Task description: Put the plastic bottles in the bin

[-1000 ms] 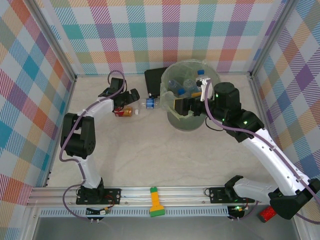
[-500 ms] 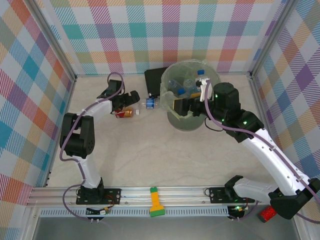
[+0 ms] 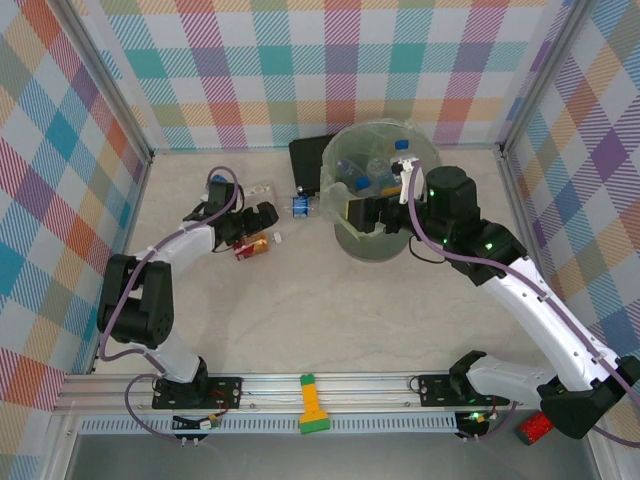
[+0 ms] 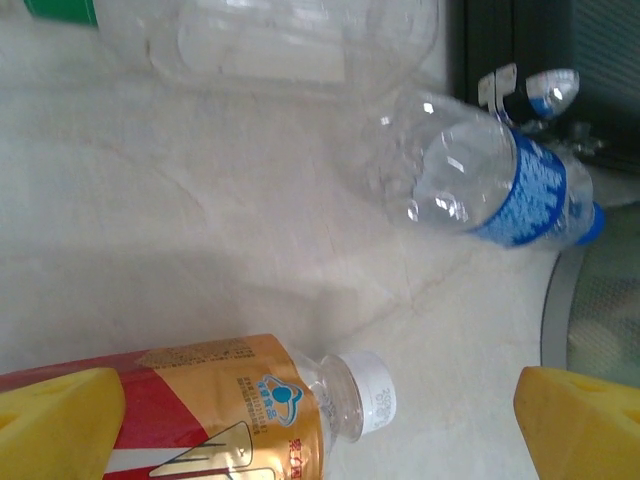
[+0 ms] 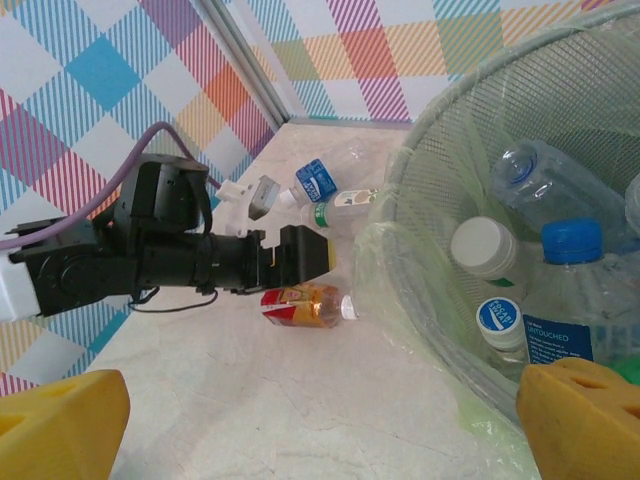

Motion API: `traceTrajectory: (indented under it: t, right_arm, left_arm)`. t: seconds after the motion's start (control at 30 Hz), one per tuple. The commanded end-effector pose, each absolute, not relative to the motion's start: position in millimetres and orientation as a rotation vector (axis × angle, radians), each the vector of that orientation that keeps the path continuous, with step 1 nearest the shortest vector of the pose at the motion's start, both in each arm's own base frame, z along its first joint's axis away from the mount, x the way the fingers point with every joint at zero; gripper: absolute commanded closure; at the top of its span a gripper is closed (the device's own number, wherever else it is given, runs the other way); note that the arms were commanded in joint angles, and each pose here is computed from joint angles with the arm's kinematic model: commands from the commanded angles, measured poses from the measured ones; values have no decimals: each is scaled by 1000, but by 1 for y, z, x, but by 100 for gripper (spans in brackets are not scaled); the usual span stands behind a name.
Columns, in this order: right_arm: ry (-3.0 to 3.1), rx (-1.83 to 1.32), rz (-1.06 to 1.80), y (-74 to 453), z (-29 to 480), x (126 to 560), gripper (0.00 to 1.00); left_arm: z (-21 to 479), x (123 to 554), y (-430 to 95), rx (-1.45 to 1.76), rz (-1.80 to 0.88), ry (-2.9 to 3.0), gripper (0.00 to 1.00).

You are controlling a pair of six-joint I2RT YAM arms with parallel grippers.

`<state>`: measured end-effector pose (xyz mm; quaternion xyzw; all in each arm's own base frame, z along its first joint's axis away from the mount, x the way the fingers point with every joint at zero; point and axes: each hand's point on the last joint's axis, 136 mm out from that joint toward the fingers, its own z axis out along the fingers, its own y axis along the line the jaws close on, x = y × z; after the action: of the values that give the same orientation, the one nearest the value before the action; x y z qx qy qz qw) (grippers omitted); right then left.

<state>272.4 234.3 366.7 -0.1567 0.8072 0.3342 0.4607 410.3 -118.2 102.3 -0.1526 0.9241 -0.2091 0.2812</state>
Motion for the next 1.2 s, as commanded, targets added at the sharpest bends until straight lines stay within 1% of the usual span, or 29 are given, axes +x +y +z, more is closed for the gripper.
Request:
traceTrajectory:
  t: [0.0,0.07,0.2,0.33,0.43,0.5,0.6,0.73,0.87,0.97,1.17]
  right_arm:
    - [1956,-379,848,235,374,268,1]
    - [1954,-381,849,236,375,268,1]
    - [1959,-385,859,238,373,268,1]
    - [1965,-383,858,238,370,267,1]
    - [1963,-380,849,235,370,266,1]
    - [1960,-377,844,234,370,266,1]
    - [1954,-381,836,232,371,265,1]
    - [1958,-385,840,234,369,266,1]
    - [1957,-382,854,236,368,266,1]
    - [1957,-378,869,237,367,266,1]
    - [1956,-374,869,236,366,264,1]
  left_arm:
    - [99,378,-132,-439,-608,2543,0]
    - [108,376,-129,-436,-585,2512,0]
    - [117,387,-113,-409,-457,2469,0]
    - [119,400,-113,-380,-434,2466,0]
    - [116,405,-105,-375,-360,2461,1]
    - [101,398,-103,-368,-329,2530,0]
    - [88,386,-109,-359,-373,2570,0]
    - [88,366,-118,-336,-458,2579,0]
    - [91,347,-132,-271,-487,2608,0]
    - [90,338,-136,-238,-452,2629,0]
    - [78,324,-132,-144,-211,2694,0]
